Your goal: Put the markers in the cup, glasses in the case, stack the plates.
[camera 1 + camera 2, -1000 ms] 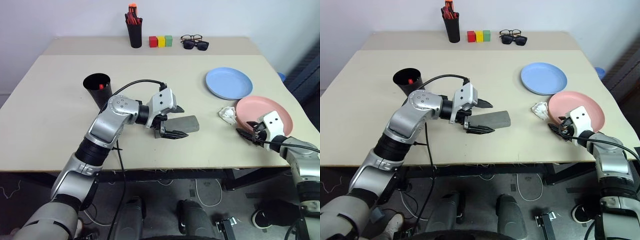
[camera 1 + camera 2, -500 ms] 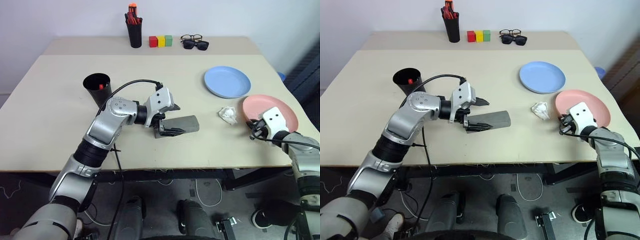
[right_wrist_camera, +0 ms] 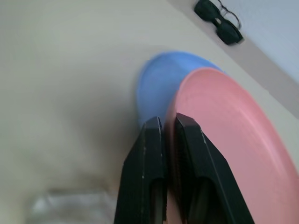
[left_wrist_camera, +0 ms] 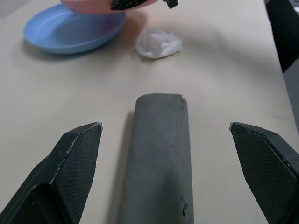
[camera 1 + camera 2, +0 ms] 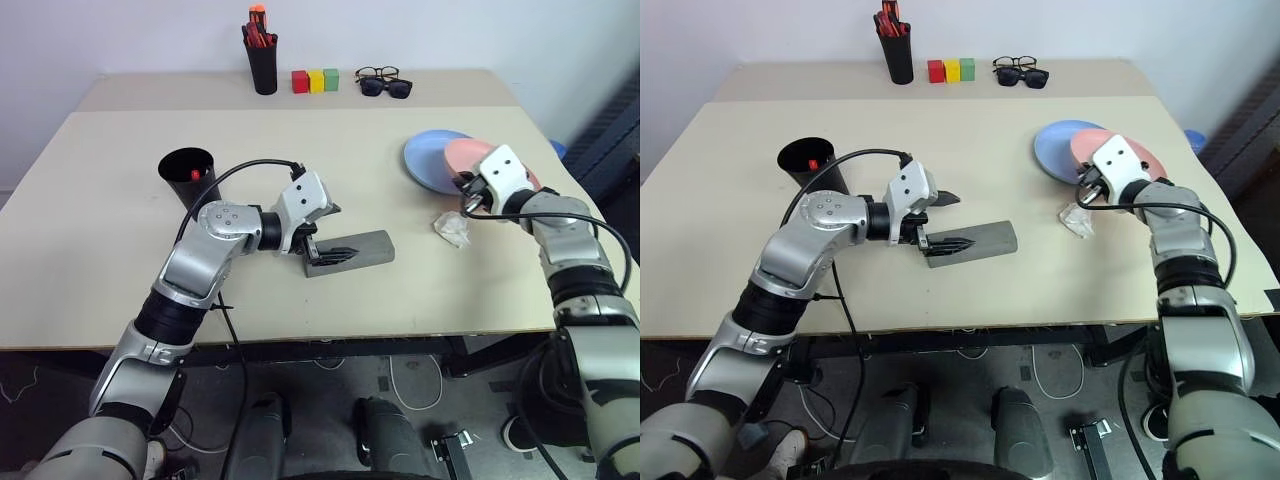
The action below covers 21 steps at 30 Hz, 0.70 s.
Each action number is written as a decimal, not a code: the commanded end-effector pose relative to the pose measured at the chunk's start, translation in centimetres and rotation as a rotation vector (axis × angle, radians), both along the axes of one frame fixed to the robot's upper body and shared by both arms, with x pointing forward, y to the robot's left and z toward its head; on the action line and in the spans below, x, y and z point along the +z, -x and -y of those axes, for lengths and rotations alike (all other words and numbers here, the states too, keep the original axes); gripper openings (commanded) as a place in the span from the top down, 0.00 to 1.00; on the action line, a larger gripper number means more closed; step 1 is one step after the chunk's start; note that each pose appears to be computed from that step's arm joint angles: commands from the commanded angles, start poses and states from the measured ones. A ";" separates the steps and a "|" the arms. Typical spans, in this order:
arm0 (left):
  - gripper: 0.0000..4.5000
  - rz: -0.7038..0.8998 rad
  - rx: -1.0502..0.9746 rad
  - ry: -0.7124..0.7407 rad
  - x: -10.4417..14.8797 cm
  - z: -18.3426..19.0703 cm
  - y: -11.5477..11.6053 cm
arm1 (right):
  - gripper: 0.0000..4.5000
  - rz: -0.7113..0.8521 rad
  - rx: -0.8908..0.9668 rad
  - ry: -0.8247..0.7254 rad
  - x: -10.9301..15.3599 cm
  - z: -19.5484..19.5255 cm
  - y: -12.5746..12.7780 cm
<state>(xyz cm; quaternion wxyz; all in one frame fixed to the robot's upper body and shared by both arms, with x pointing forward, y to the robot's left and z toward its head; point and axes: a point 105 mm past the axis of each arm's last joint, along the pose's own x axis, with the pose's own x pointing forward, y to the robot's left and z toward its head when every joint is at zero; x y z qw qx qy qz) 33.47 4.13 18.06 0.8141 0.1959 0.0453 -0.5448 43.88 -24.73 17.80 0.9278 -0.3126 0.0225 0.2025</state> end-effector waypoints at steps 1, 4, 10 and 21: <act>0.00 0.042 0.024 0.033 1.3 -0.3 0.5 | 0.93 0.071 0.017 0.025 1.9 -1.2 -1.0; 0.00 0.038 0.059 0.038 1.3 -0.8 0.6 | 0.93 0.057 0.040 0.022 1.9 -2.5 -1.5; 0.00 0.023 0.113 0.041 1.0 -1.7 1.1 | 0.39 0.118 0.047 0.026 3.3 -4.0 -2.1; 0.00 0.008 0.107 0.059 0.9 -1.3 1.0 | 0.18 0.088 0.051 -0.206 5.2 0.7 0.1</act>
